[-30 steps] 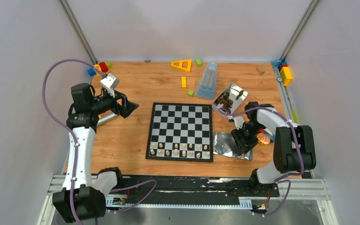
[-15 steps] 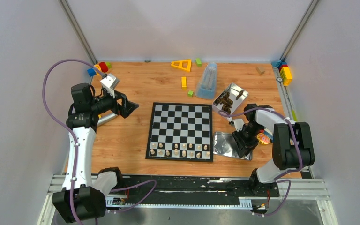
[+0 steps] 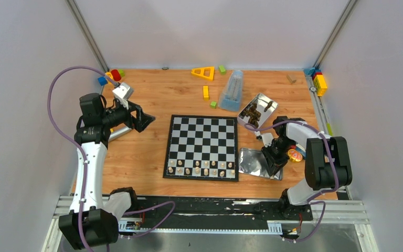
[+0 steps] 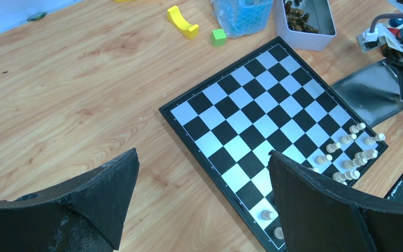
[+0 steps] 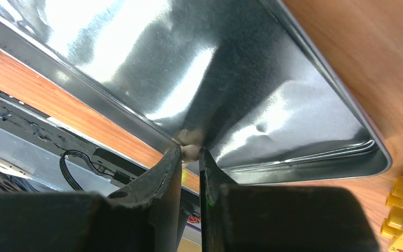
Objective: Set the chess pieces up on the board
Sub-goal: Pick up the chess piece from the storage box.
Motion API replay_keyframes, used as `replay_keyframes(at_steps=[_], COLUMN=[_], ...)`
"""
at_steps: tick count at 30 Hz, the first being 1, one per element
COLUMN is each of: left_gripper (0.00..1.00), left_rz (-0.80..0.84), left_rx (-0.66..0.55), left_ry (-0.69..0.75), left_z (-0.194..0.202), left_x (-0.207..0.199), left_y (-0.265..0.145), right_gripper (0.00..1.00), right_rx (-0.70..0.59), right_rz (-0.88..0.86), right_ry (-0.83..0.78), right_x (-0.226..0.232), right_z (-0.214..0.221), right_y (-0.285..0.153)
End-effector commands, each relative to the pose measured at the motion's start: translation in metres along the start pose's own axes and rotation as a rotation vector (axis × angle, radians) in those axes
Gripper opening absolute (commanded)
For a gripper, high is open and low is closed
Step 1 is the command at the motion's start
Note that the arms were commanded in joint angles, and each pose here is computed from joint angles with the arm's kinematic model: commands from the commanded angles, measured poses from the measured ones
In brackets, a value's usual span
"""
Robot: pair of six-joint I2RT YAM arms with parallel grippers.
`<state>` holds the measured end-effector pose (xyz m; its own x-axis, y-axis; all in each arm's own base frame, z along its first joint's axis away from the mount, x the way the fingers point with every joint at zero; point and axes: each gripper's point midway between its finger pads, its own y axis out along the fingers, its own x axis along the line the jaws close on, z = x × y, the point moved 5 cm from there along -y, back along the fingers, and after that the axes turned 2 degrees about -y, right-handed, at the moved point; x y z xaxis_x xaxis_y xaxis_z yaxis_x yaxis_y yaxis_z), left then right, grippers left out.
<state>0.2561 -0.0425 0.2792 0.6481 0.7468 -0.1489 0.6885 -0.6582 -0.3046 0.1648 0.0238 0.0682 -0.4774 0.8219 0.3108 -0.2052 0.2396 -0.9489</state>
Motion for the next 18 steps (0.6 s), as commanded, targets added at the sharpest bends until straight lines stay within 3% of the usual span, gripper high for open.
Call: replay_keyframes(at_steps=[1,11,18], left_gripper=[1.00,1.00,1.00], left_rz=[0.006,-0.005,-0.008], left_rx=[-0.028,-0.031,-0.043], left_ry=[0.049,0.065,0.069], left_z=[-0.009,-0.012,-0.014], left_x=[0.000,0.001,0.002], left_y=[-0.002,-0.004,-0.003], right_gripper=[0.11,0.01,0.00], right_rx=[-0.032,-0.155,-0.342], right_rz=[0.006,0.029,-0.013], right_ry=[0.003,-0.031,-0.216], right_x=[-0.002,0.001,0.024], right_z=[-0.009,-0.033,-0.061], right_y=[-0.009,-0.042,-0.069])
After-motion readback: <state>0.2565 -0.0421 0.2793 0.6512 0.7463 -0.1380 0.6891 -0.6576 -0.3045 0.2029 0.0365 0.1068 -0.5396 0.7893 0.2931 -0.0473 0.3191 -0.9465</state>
